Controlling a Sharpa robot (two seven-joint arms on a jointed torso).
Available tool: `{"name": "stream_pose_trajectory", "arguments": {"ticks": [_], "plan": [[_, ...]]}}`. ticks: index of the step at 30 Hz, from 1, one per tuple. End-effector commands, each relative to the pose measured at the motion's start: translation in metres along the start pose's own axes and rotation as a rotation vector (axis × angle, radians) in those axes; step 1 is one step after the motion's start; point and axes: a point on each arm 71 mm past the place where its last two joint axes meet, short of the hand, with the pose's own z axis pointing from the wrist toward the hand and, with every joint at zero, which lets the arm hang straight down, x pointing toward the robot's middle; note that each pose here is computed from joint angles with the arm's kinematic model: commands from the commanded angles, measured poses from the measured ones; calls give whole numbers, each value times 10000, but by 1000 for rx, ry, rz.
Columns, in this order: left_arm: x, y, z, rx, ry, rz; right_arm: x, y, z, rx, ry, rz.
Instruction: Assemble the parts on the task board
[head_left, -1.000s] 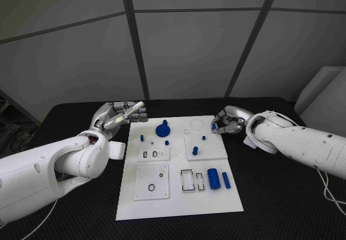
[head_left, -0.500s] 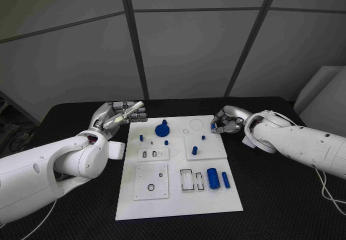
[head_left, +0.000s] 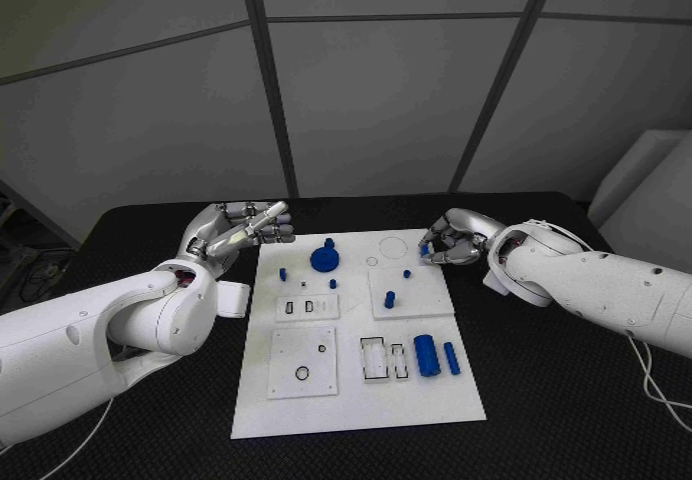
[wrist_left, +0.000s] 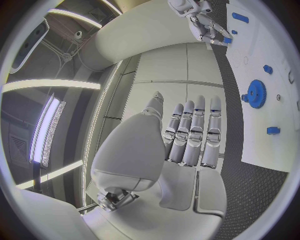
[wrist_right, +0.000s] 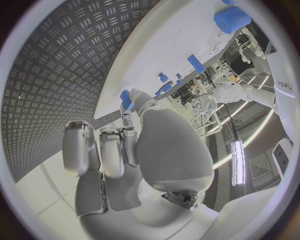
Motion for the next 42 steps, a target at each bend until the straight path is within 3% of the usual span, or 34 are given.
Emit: {"name": "stream_pose_trajectory", "arguments": {"ticks": [1,9,15,27,34,42], "plan": [[11,-12,-1,4,13,-4,-41,51,-22,-9,-52,4],[7,-17,-12,3,14,-4,-12,301,-93,-42,-49,28],[8,-18,-16,0,16,-5,92,748,-82,-94,-20,39],[24,-2,9,-4,19,-7,452,1632,76,-200,69,54],[36,2,19,-6,22,-8,610,1876,164,-211,110,22],[51,8,27,-8,26,-10,814,1999,204,-219,156,-37]]}}
